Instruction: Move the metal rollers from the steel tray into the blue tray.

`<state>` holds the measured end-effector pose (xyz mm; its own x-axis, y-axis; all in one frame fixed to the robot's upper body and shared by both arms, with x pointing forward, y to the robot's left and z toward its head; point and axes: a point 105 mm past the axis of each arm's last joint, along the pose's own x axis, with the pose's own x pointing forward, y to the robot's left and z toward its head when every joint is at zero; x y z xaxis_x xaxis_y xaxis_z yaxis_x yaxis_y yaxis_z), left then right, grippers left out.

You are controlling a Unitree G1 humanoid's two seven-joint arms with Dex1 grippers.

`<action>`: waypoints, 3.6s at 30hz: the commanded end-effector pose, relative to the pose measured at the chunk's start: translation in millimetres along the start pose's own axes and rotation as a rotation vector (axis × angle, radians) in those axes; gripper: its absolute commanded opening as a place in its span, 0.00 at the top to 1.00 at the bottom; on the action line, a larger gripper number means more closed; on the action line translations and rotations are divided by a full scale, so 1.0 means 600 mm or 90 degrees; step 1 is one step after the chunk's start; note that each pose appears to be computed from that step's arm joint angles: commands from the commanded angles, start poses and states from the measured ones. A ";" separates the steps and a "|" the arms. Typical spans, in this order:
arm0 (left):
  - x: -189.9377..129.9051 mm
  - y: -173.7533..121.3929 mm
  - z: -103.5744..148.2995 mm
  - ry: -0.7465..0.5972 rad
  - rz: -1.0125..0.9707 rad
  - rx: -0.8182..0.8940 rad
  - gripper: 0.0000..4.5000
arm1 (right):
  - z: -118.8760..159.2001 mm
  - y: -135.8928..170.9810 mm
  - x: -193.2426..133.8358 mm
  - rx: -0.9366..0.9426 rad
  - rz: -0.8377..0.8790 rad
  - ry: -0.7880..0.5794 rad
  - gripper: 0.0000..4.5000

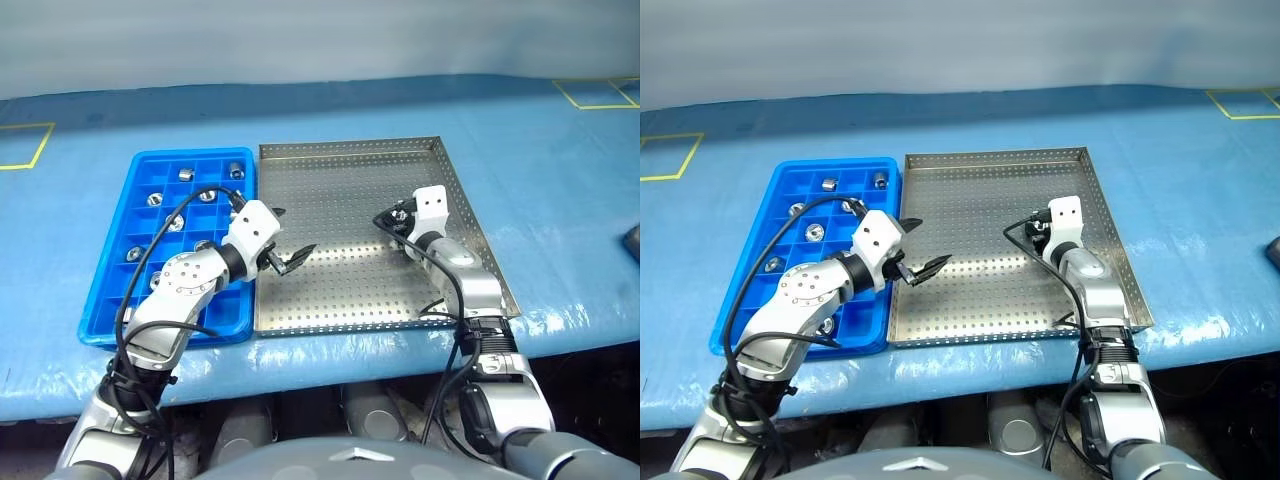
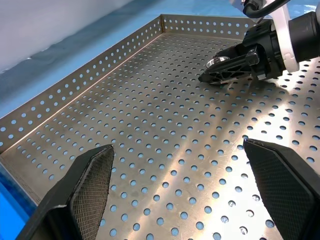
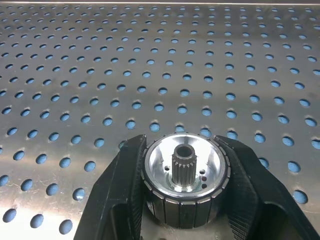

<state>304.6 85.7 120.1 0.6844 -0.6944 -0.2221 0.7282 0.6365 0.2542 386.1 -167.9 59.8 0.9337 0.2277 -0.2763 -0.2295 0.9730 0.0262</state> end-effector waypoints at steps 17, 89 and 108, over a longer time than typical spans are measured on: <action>-0.171 0.059 -0.028 0.107 0.206 0.025 0.00 | 0.124 0.199 -0.052 -0.112 0.325 -0.146 0.61; -0.075 0.057 0.006 -0.031 0.120 -0.011 0.00 | 0.115 0.079 -0.139 -0.177 0.361 -0.170 0.01; -0.080 0.056 0.002 -0.025 0.121 -0.018 0.00 | 0.117 0.090 -0.126 -0.184 0.367 -0.173 0.01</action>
<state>299.0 146.6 125.3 0.8125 -0.5512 -0.1897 0.5826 0.7783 0.2340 321.2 -132.2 135.7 0.6710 0.7358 -0.0915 -0.7405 0.6587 -0.1334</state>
